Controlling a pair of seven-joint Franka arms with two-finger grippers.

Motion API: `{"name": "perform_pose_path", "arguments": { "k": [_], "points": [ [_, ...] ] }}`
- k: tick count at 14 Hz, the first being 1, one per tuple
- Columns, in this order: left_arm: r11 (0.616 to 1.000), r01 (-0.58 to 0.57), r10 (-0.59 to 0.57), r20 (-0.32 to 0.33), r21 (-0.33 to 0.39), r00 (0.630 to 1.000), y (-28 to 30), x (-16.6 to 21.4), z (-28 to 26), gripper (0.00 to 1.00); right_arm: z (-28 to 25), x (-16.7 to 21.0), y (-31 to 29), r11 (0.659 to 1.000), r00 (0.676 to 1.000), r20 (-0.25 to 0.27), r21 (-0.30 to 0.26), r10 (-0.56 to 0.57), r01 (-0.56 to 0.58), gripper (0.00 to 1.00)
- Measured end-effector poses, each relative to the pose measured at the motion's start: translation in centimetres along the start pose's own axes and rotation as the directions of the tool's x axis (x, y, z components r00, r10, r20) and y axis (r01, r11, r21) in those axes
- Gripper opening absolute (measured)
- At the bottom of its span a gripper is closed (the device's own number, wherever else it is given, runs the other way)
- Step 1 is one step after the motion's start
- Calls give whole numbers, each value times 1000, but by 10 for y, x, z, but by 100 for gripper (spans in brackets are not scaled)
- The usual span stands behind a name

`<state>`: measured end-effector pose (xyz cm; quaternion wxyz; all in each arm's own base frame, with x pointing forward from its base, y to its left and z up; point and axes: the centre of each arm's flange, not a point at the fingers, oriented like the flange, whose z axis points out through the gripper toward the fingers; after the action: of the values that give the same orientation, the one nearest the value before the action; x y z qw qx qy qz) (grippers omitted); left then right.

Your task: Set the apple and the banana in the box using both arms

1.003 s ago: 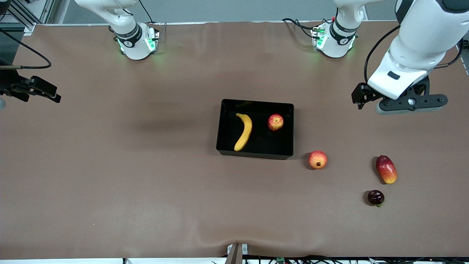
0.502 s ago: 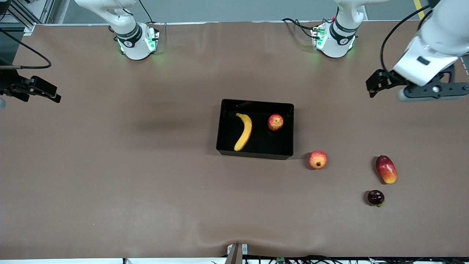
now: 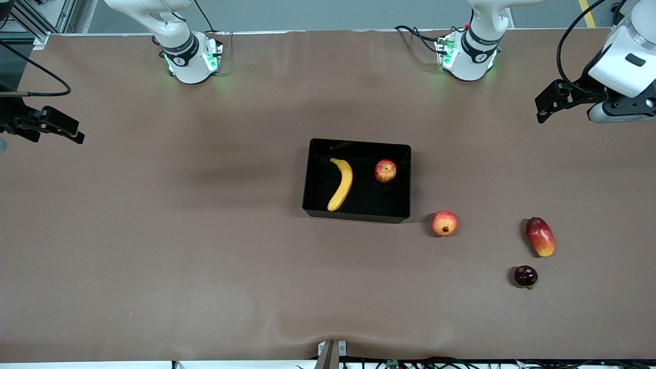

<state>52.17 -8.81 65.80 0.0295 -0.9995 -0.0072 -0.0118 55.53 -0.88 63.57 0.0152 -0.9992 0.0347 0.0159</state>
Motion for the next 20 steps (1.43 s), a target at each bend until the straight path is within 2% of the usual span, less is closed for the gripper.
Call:
{"name": "perform_pose_path", "arguments": {
  "k": [7,20],
  "points": [
    [1000,7,-7,-20,-6,1000,-4,1,-9,100,0,0,0,1000,1000,0,0,0,0,100],
    [1000,11,-11,18,-2,1000,-6,2,-1,100,0,0,0,1000,1000,0,0,1,-1,100]
  ]
}}
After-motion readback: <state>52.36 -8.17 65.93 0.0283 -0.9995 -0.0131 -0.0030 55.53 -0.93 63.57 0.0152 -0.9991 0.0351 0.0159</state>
